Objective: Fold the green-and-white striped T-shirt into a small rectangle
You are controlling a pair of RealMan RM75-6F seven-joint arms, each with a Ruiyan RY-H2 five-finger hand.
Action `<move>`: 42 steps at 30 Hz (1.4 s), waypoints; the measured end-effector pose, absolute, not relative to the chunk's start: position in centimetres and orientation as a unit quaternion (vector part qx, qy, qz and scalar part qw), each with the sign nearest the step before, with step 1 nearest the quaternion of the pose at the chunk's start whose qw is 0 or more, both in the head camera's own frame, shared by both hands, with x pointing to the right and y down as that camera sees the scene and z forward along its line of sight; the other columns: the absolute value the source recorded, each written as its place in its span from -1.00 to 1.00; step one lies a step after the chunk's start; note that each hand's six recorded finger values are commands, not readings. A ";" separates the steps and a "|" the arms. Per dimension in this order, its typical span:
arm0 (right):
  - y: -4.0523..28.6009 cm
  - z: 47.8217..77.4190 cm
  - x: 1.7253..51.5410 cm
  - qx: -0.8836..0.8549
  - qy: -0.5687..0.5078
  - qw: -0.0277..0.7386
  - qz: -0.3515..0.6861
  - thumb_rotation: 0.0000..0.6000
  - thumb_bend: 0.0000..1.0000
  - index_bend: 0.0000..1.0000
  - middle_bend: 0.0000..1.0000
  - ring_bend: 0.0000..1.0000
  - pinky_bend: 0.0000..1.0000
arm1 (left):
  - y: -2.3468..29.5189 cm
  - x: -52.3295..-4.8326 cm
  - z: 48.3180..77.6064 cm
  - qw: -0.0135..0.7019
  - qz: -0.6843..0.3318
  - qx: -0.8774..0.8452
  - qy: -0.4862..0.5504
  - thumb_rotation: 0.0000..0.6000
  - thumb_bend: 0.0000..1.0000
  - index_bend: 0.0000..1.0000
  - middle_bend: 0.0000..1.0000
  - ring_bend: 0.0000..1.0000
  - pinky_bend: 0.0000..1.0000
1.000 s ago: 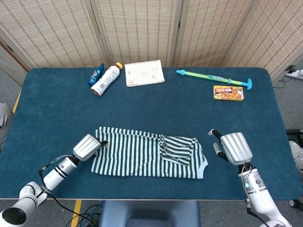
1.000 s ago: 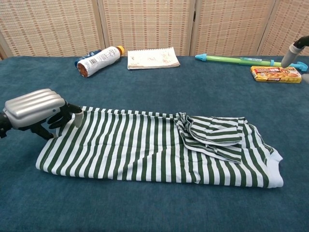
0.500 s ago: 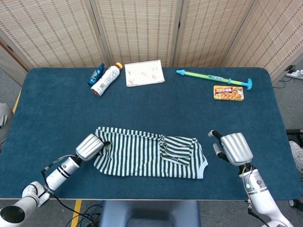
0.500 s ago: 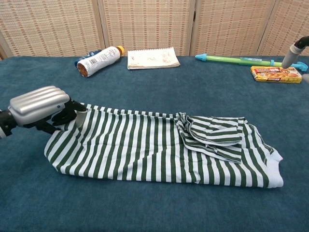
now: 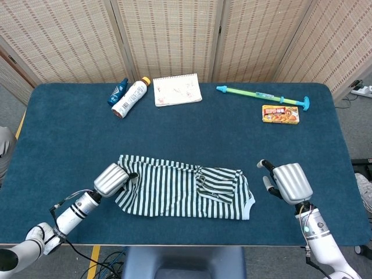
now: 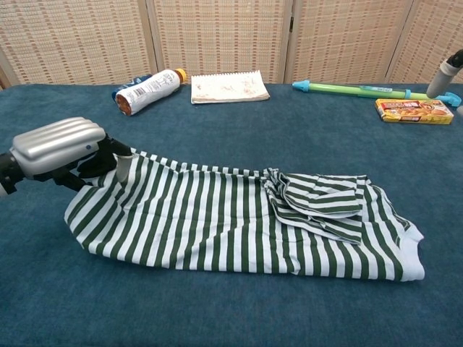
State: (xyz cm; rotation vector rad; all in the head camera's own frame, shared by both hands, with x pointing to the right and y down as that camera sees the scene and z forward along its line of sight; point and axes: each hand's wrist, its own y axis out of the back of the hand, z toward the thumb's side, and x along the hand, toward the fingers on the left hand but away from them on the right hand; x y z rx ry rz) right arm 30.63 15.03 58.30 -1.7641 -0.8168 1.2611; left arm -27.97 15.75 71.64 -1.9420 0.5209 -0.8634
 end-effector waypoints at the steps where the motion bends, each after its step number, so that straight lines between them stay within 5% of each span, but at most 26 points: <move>1: 15.0 58.3 30.6 -0.698 -0.323 0.401 0.498 1.00 -0.01 -0.28 0.89 1.00 1.00 | 15.7 -28.3 71.5 0.458 -0.353 -0.788 0.213 1.00 0.37 0.32 0.86 0.68 0.92; 30: 15.0 57.8 28.6 -0.709 -0.331 0.404 0.473 1.00 -0.01 -0.28 0.89 1.00 1.00 | 13.9 -45.4 69.1 0.432 -0.533 -0.686 0.243 1.00 0.37 0.33 0.86 0.67 0.92; 42: 14.9 57.0 30.2 -0.701 -0.347 0.402 0.476 1.00 -0.01 -0.28 0.89 1.00 1.00 | 14.4 -38.7 68.0 0.408 -0.486 -0.737 0.234 1.00 0.37 0.31 0.86 0.67 0.92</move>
